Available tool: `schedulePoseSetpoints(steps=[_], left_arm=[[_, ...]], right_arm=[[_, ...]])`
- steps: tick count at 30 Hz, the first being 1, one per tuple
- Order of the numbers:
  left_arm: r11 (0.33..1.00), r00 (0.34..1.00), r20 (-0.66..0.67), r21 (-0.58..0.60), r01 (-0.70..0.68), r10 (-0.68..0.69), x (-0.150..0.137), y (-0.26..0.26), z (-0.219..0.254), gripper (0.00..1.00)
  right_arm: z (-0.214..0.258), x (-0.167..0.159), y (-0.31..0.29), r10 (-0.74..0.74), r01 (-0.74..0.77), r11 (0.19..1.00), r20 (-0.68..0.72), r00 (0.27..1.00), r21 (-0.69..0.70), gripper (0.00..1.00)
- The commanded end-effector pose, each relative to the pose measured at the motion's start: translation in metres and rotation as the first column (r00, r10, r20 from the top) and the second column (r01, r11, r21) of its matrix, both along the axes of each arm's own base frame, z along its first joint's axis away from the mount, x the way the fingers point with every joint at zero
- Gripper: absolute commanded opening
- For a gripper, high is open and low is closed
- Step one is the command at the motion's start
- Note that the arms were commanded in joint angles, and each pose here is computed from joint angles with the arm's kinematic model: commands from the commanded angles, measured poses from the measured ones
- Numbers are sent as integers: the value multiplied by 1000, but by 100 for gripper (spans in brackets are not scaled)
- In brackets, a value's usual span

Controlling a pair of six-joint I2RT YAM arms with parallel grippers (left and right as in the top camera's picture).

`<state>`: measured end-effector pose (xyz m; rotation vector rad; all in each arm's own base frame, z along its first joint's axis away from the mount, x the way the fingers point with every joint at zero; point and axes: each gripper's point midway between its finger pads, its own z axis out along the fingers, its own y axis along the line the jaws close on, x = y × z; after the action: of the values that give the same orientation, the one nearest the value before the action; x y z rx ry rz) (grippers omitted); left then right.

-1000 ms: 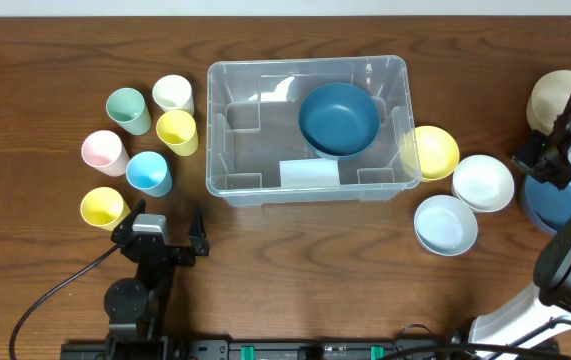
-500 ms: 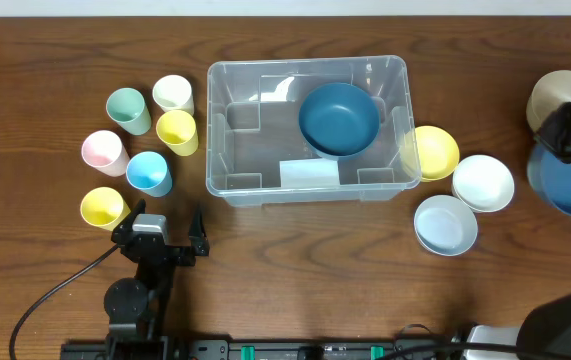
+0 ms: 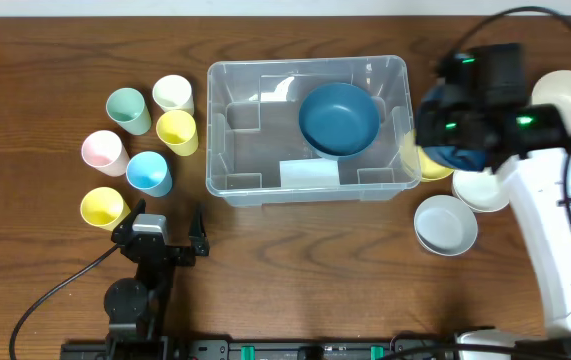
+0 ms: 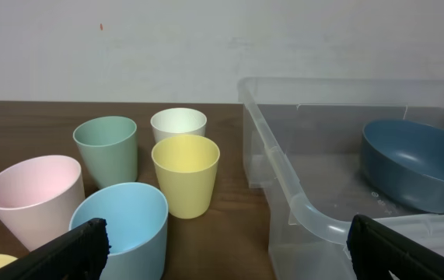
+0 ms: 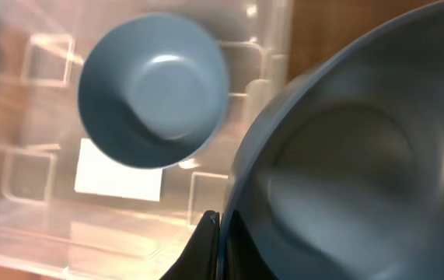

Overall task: Pack container
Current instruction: 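Carry the light blue bowl over and stack it in the teal bowl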

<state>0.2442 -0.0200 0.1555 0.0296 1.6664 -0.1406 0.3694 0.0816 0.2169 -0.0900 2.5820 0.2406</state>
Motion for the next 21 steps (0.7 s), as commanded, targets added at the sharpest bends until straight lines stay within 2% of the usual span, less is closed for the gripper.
schedulePoseSetpoints(steps=[1,7,11,16,21], left_arm=[[1000,999,-42,9,9,-8,-1,-1,-15,98],[1000,999,-42,9,9,-8,-1,-1,-15,98],[1000,999,-42,9,9,-8,-1,-1,-15,98],[1000,999,-42,9,9,-8,-1,-1,-15,98],[1000,999,-42,9,9,-8,-1,-1,-15,98]], right_arm=[[19,-1,2,33,-17,985,89,995,-172,1],[26,-11,52,253,-198,923,134,958,-329,1],[34,-17,99,389,-306,883,189,902,-354,1],[34,-10,139,442,-348,872,248,862,-346,1],[6,2,152,452,-371,866,206,868,-335,1]])
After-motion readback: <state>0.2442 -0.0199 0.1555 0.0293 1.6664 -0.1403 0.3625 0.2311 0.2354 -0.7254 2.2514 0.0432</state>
